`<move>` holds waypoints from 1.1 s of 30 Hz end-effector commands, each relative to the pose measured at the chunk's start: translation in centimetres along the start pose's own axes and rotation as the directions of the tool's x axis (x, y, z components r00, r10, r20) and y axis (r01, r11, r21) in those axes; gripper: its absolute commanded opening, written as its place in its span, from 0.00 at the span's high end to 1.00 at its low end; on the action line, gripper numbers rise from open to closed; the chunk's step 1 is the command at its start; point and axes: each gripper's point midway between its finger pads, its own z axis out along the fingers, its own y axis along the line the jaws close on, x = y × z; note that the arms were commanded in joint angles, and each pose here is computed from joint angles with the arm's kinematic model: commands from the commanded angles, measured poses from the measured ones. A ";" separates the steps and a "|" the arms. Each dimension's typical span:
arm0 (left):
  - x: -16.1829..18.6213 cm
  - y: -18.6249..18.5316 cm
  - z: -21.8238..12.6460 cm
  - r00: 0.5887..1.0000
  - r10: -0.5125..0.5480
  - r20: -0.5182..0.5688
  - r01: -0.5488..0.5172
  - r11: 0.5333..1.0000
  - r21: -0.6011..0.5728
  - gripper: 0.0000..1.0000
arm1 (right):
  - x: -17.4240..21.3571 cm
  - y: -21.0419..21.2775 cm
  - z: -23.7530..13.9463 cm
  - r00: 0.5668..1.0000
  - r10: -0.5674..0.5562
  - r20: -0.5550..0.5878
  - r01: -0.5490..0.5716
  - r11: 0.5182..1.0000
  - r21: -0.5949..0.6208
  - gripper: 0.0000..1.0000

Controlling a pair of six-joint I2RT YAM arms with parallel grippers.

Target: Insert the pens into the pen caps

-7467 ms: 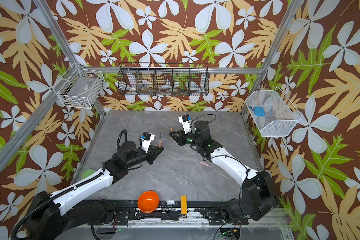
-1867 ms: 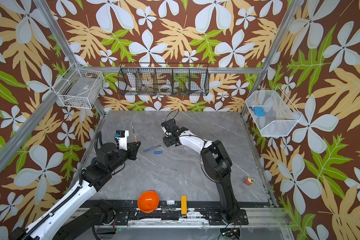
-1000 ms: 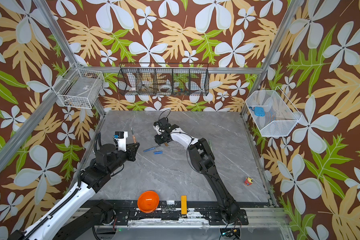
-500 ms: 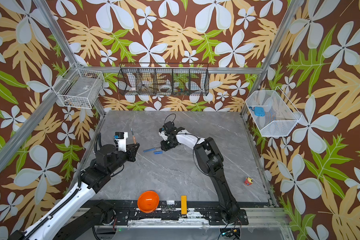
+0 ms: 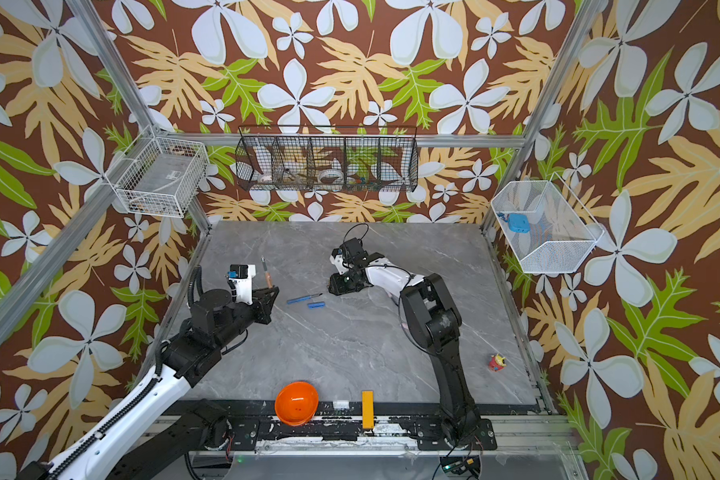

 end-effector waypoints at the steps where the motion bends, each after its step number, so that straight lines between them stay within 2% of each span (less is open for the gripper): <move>1: -0.7 -0.2 -0.1 1.000 0.001 0.022 -0.001 1.000 0.003 1.00 | -1.0 1.5 -0.4 0.999 0.002 0.041 0.000 0.999 -0.048 0.56; 10: -0.8 -0.3 0.0 1.000 -0.003 0.023 0.003 1.000 0.007 1.00 | -0.6 2.7 2.7 1.000 -0.020 -0.015 0.019 0.999 -0.040 0.54; 18: -0.5 -0.3 0.1 1.000 0.002 0.017 -0.002 1.000 0.013 1.00 | 0.8 0.5 3.9 0.998 0.020 -0.067 -0.016 0.998 0.056 0.51; 24: -0.5 -0.4 0.2 1.000 0.007 0.016 -0.008 1.000 0.017 1.00 | 1.0 -1.6 4.1 0.996 0.076 -0.055 -0.071 0.993 0.091 0.50; 33: -0.6 -0.3 0.0 1.000 0.017 0.018 -0.017 1.000 0.009 1.00 | -0.9 -4.1 4.4 0.993 0.119 0.002 -0.118 0.987 0.113 0.49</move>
